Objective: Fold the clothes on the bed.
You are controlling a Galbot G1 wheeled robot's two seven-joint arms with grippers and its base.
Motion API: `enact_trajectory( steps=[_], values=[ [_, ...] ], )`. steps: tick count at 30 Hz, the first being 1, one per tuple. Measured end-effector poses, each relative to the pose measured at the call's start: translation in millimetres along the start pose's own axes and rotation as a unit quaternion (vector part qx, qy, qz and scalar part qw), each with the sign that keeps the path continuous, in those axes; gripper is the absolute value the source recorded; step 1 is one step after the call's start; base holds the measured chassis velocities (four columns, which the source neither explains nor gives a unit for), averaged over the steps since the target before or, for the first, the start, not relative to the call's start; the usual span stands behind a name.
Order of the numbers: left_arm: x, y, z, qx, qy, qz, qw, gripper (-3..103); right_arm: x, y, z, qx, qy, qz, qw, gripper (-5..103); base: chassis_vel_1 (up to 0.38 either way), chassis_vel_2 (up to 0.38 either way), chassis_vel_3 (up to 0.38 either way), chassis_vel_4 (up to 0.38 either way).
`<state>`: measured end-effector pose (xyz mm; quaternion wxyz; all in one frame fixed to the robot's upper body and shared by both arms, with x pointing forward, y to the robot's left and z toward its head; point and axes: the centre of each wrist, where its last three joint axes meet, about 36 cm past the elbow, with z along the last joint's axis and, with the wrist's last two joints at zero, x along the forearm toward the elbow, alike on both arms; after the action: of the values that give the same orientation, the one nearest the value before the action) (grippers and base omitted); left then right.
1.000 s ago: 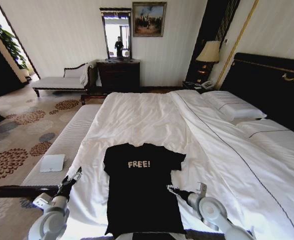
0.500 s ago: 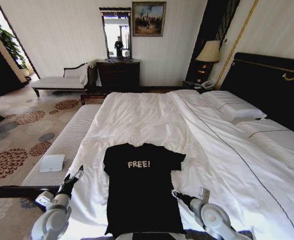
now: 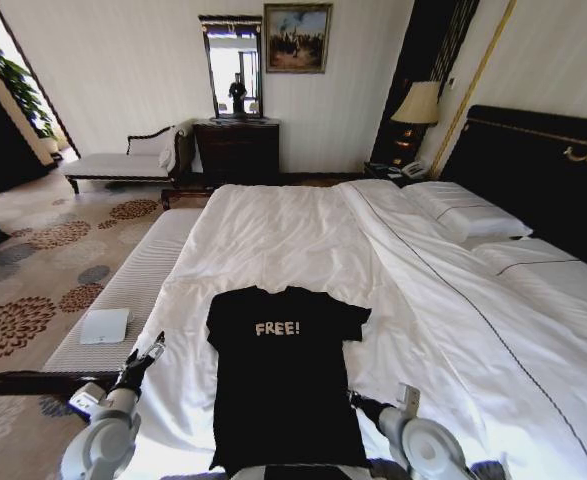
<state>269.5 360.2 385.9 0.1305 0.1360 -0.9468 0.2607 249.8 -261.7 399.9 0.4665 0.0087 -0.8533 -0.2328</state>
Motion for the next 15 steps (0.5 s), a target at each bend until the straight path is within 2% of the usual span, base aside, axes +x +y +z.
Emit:
enact_trajectory(
  steps=[15],
  values=[
    [0.2,1.0,0.1,0.000,0.001,0.000,1.0000,100,7.6,-3.5,9.9,0.016,0.000,0.024,1.000,0,0.000,0.000,0.000,0.000]
  ],
)
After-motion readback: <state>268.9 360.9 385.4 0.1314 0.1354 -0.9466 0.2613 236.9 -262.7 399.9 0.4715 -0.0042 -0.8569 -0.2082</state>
